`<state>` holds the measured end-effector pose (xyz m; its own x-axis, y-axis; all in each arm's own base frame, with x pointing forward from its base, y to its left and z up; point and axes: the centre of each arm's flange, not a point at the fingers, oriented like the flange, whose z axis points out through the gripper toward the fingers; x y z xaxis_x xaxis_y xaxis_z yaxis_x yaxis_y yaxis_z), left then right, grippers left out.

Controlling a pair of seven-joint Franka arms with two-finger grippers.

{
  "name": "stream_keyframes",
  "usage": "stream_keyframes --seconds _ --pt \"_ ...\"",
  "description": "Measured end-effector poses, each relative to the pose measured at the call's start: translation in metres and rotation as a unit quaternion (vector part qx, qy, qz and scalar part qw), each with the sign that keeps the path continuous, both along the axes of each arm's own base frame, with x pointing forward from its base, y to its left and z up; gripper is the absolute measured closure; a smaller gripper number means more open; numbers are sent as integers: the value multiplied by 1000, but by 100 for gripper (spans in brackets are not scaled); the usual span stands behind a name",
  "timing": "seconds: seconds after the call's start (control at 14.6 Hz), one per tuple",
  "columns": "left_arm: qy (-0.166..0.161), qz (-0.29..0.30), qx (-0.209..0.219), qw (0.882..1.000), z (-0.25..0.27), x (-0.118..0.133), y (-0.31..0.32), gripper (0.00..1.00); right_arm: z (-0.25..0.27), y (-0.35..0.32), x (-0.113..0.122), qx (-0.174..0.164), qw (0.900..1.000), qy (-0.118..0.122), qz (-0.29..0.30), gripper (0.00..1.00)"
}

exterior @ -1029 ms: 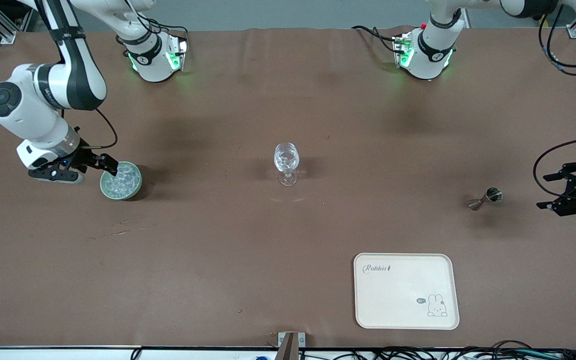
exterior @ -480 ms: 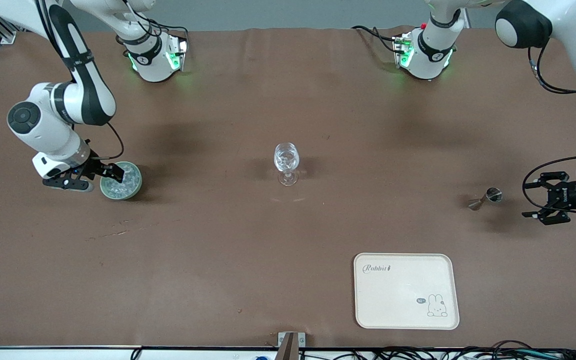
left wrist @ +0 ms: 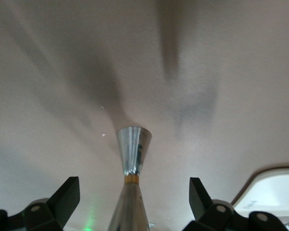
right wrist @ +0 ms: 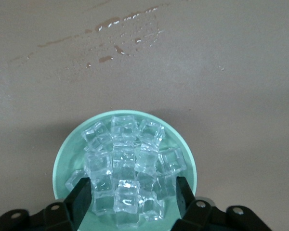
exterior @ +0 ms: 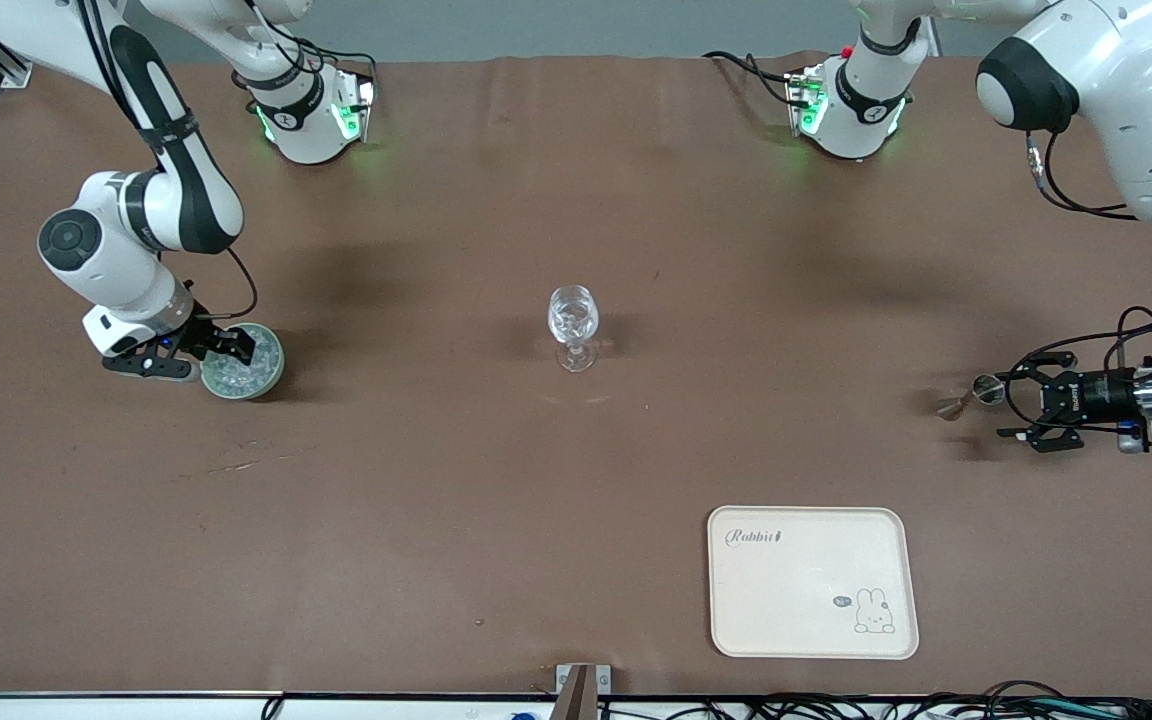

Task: Pour wine and add ice with both arms
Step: 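Grasp an ice cube with the right gripper while the left gripper grasps the jigger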

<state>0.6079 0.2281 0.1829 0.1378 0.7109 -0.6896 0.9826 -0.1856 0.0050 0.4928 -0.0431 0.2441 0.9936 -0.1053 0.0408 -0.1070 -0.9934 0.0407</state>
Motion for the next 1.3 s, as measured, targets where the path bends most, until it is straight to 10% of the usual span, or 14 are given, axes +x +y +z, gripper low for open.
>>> stream_keyframes --seconds 1.3 --pt "-37 95 -120 987 -53 -49 -6 14 -17 3 -13 1 1000 11 2 40"
